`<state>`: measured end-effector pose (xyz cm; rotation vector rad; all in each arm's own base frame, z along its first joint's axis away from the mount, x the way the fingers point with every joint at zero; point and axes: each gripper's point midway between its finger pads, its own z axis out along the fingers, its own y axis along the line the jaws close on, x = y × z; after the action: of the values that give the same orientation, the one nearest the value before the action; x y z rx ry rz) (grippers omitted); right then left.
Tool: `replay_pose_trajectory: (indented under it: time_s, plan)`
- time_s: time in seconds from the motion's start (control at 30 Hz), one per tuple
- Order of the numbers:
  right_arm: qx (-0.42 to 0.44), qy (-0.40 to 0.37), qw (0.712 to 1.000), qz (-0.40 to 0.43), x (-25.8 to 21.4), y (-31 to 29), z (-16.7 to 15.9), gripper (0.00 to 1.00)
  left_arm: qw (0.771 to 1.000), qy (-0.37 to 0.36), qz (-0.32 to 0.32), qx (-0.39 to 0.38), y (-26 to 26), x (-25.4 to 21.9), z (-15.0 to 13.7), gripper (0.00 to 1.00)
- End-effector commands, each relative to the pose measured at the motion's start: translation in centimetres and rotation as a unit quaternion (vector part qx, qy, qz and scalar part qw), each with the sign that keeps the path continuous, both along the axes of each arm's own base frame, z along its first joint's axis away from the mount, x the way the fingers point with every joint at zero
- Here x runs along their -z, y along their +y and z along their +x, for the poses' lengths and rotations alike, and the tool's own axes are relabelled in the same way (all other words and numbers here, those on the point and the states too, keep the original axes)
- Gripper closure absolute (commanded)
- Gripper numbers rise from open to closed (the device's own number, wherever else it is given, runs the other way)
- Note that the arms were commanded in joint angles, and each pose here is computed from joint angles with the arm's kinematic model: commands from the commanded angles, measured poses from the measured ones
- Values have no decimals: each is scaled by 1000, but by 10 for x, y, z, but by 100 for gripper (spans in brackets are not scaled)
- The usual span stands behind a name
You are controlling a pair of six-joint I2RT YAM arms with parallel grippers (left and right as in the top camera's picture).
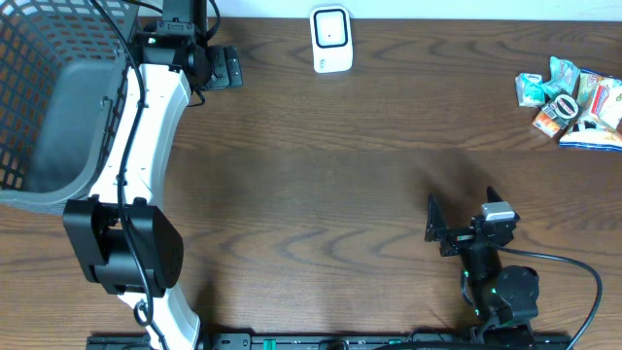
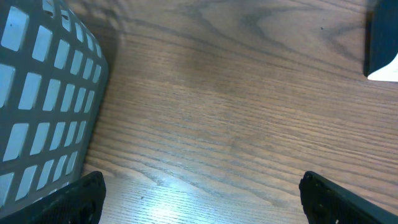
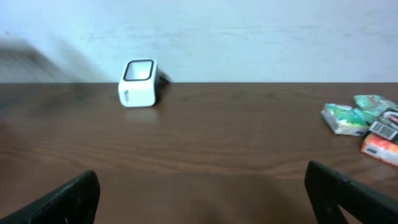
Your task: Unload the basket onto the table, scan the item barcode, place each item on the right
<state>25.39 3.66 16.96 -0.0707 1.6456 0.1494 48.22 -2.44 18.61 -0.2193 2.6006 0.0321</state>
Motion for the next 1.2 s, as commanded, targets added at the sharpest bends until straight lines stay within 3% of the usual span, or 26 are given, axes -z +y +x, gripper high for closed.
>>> replay_pose_trajectory:
  time_s: [0.0,0.63,1.17]
  plan:
    - [12,-2,1000,-7,2,-6,0,1,1000,-16,-2,-9,2,-14,0,2]
    - [15,-28,999,-41,1,-9,-5,1,1000,-16,-2,-9,2,-14,0,2]
    - [42,-4,998,-43,13,-23,-8,1,1000,-16,-2,-9,2,-14,0,2]
